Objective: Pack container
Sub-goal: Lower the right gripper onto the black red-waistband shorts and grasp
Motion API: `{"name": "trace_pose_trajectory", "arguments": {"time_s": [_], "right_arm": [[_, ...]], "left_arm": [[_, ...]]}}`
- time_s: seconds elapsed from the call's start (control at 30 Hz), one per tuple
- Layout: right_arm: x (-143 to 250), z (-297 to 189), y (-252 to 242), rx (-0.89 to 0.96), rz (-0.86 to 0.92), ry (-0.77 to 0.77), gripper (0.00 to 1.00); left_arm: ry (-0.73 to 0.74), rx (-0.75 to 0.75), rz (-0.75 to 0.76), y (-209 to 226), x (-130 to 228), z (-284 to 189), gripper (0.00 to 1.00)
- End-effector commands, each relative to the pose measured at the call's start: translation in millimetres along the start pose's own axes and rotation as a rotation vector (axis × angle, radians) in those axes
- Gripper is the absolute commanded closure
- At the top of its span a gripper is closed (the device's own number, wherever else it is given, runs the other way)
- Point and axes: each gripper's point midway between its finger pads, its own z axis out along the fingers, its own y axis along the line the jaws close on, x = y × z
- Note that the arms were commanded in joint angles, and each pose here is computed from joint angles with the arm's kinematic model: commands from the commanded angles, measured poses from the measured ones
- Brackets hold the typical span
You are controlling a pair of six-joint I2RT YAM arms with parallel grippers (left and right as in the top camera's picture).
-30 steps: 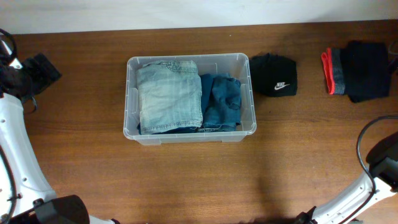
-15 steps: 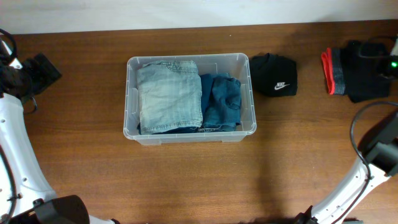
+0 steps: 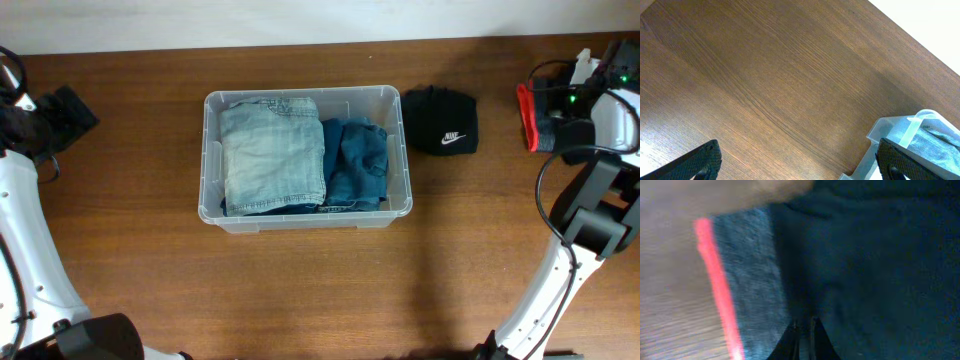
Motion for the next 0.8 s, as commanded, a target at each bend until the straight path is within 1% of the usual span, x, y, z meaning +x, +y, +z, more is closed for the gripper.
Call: {"name": "trace_pose_trajectory", "arguments": {"time_s": [0.0,0.2,0.33,0.47,0.63,0.77], "right_arm": [[14,9,-19,0.072,0.042,0.043,0.96],[29,9,-30,0.092,0.061,0.094,0.96],[46,5,-44,0.140,0.076,0.159,0.96],[65,0,-50,0.137,0.097,0.229,0.96],[89,-7,-50,0.123,0.116,0.325,0.96],[104,-13,-46,0.120,0.172,0.391,0.96]], "left_arm": [[0.013,-0.012,-0.008,3,2,6,0.01],[0.013,-0.012,-0.008,3,2,6,0.01],[0.013,-0.012,-0.008,3,2,6,0.01],[0.013,-0.012,-0.008,3,2,6,0.01],[0.013,-0.012,-0.008,3,2,6,0.01],[0.013,-0.012,-0.008,3,2,6,0.01]]}}
